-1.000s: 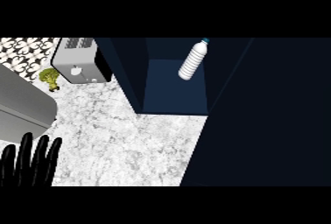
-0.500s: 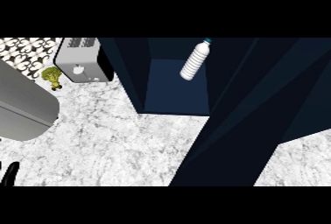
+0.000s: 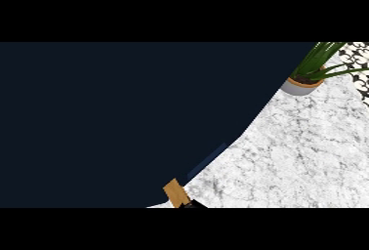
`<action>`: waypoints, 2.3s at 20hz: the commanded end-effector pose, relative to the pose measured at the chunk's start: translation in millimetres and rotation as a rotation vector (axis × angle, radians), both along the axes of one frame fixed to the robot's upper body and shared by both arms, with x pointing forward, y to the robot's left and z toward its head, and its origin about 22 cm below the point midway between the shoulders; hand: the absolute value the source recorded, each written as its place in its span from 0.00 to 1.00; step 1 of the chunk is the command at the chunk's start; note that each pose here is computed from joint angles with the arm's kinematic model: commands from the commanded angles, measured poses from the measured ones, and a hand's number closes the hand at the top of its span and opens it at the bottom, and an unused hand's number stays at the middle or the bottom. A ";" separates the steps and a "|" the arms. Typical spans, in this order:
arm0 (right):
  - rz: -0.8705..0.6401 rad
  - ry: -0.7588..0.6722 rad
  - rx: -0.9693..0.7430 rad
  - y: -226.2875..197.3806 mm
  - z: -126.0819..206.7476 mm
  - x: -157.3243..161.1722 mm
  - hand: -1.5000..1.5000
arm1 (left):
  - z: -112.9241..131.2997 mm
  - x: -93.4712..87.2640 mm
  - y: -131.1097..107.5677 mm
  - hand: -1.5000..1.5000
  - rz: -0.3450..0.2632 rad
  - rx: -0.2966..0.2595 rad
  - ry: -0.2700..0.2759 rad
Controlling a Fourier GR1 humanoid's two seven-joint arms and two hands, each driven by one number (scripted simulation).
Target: Pick up the bottled water, place it into the cabinet and close the cabinet
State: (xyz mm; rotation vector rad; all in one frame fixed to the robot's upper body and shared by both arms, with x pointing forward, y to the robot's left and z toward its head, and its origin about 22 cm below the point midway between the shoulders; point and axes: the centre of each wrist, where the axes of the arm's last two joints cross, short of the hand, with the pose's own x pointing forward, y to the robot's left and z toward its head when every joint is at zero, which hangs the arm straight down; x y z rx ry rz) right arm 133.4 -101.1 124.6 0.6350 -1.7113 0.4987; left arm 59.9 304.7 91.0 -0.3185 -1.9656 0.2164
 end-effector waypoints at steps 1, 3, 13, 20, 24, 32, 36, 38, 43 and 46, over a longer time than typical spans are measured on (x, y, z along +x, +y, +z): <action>0.034 0.049 0.003 24.9 -1.1 23.5 1.00 | 1.7 -19.5 19.8 0.00 0.012 -0.014 -0.007; 0.065 0.052 -0.016 29.8 27.6 25.4 1.00 | 3.2 -19.9 18.7 0.00 0.015 -0.024 0.000; 0.000 0.136 0.116 9.7 42.9 132.2 1.00 | 11.9 -34.8 32.9 0.00 0.020 -0.039 -0.010; -0.007 0.140 0.109 -14.2 40.5 186.5 1.00 | 23.7 -42.0 74.8 0.00 0.042 -0.013 -0.039; -0.009 0.151 0.081 -12.3 47.2 224.6 1.00 | 19.3 -45.8 64.6 0.00 0.028 -0.037 -0.028; 0.063 0.145 0.044 -8.8 35.2 252.7 1.00 | 23.1 -58.0 72.5 0.00 0.039 -0.014 -0.049; 0.057 0.162 0.026 9.8 35.2 255.7 1.00 | 25.7 -49.0 80.4 0.00 0.028 -0.032 -0.037; 0.060 0.167 0.041 11.6 38.5 258.3 1.00 | 31.6 -48.2 65.8 0.00 0.005 -0.040 -0.025; 0.149 0.183 0.056 26.7 46.0 254.0 1.00 | 26.9 -48.2 62.3 0.00 -0.004 -0.049 -0.016; 0.155 0.184 0.070 19.5 39.3 255.4 1.00 | 23.5 -49.5 66.0 0.00 -0.014 -0.053 -0.002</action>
